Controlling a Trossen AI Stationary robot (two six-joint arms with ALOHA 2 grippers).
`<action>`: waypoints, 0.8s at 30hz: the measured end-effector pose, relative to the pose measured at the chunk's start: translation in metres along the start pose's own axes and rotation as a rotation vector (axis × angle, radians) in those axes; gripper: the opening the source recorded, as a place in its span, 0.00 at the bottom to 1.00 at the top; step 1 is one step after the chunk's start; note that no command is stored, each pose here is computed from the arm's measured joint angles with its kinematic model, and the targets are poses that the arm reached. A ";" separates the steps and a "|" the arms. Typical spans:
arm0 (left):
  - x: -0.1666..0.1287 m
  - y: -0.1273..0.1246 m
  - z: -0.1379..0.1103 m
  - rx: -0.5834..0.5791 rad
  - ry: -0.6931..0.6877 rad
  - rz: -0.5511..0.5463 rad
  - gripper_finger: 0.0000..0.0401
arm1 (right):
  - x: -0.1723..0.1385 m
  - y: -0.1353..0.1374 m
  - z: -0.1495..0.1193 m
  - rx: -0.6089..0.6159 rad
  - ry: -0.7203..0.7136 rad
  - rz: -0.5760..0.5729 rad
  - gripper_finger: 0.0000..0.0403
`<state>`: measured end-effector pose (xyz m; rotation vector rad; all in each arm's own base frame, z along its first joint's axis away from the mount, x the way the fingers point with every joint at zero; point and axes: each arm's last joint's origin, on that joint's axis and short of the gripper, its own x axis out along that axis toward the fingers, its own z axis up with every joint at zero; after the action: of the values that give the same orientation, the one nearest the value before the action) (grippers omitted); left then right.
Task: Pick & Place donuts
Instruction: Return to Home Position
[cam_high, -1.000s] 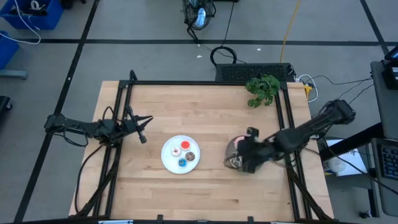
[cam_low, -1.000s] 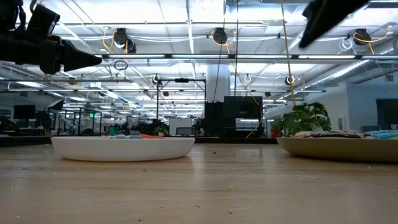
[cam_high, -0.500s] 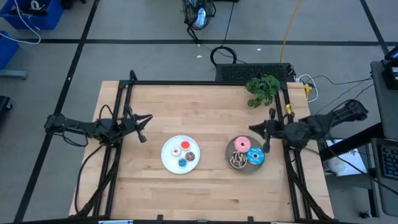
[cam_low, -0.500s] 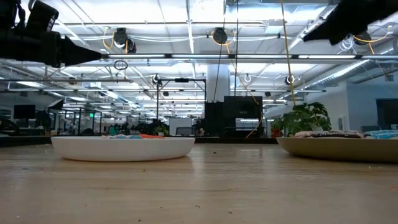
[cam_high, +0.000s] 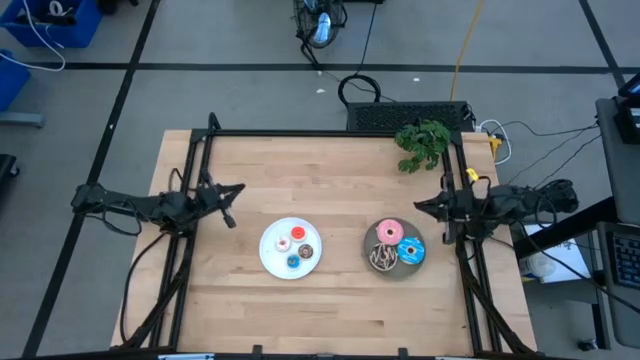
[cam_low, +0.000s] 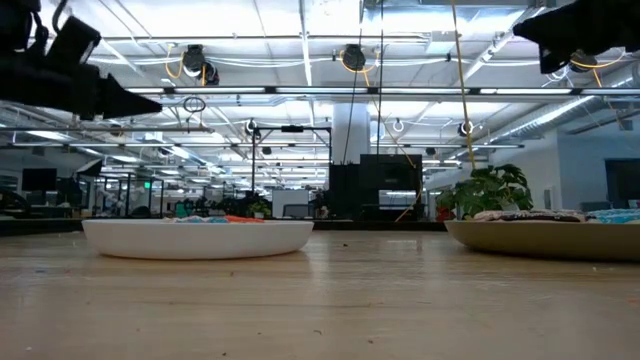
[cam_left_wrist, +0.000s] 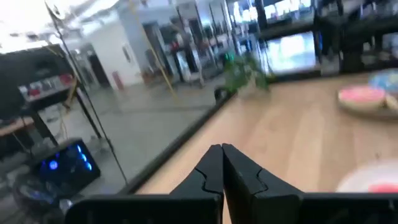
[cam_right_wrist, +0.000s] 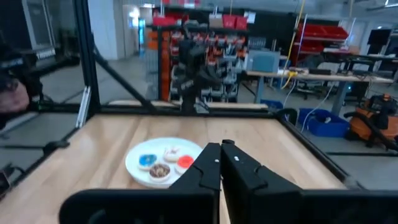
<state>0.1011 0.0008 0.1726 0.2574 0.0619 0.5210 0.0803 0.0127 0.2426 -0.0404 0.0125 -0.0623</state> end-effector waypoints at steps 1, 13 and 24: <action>0.000 -0.001 -0.003 0.003 0.021 -0.010 0.01 | -0.001 0.000 -0.003 0.001 -0.006 -0.001 0.00; -0.005 -0.003 0.001 -0.073 -0.071 -0.227 0.02 | 0.007 0.004 -0.053 -0.068 0.021 0.012 0.00; -0.006 -0.004 0.000 -0.081 -0.063 -0.275 0.01 | 0.014 0.003 -0.071 -0.030 0.003 -0.025 0.00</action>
<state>0.0973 -0.0054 0.1716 0.1825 0.0142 0.2410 0.0935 0.0120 0.1719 -0.0700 0.0159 -0.0871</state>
